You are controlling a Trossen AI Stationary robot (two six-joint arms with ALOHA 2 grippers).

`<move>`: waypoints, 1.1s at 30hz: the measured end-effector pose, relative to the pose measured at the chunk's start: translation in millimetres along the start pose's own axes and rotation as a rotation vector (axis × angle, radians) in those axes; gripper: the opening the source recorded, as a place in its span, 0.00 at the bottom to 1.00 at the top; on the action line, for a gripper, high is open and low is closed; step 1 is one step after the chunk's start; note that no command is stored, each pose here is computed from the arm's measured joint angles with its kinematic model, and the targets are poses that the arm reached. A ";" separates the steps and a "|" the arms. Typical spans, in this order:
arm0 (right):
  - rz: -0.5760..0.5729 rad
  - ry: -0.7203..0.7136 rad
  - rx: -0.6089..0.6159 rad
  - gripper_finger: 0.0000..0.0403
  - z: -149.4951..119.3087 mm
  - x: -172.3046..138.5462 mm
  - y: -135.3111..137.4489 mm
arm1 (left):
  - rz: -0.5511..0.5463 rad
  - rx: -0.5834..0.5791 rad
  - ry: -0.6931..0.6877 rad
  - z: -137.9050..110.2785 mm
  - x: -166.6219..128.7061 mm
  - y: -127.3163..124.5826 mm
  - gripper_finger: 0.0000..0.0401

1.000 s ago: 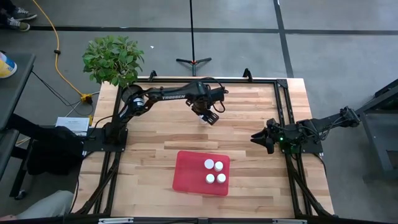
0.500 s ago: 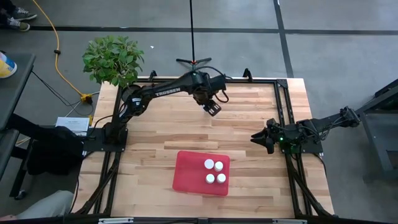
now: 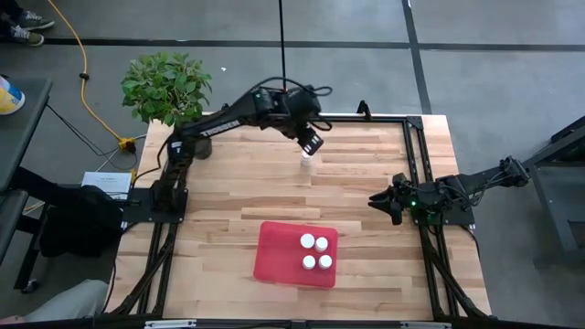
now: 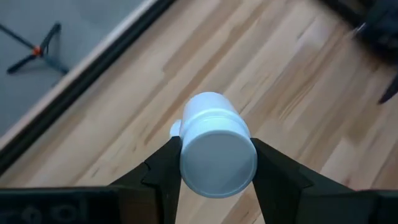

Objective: Pick and place pill bottles into a basket
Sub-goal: Put the white pill bottle into the red bin

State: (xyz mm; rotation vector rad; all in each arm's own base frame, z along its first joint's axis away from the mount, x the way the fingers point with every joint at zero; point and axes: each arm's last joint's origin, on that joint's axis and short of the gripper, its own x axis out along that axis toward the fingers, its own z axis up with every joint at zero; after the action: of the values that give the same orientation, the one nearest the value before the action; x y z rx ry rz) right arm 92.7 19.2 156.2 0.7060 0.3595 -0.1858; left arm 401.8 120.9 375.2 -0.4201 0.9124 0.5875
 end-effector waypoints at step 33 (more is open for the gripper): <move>-0.005 -0.005 -0.016 0.35 0.1 0.0 -0.1 | -0.238 0.046 -0.727 1.7 -201.9 31.7 0.49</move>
State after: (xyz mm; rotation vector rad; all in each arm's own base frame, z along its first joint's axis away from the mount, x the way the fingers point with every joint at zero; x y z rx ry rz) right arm 92.7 19.0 156.2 0.6885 0.3576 -0.1892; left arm 286.9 87.1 540.8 -0.2369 0.1748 0.4472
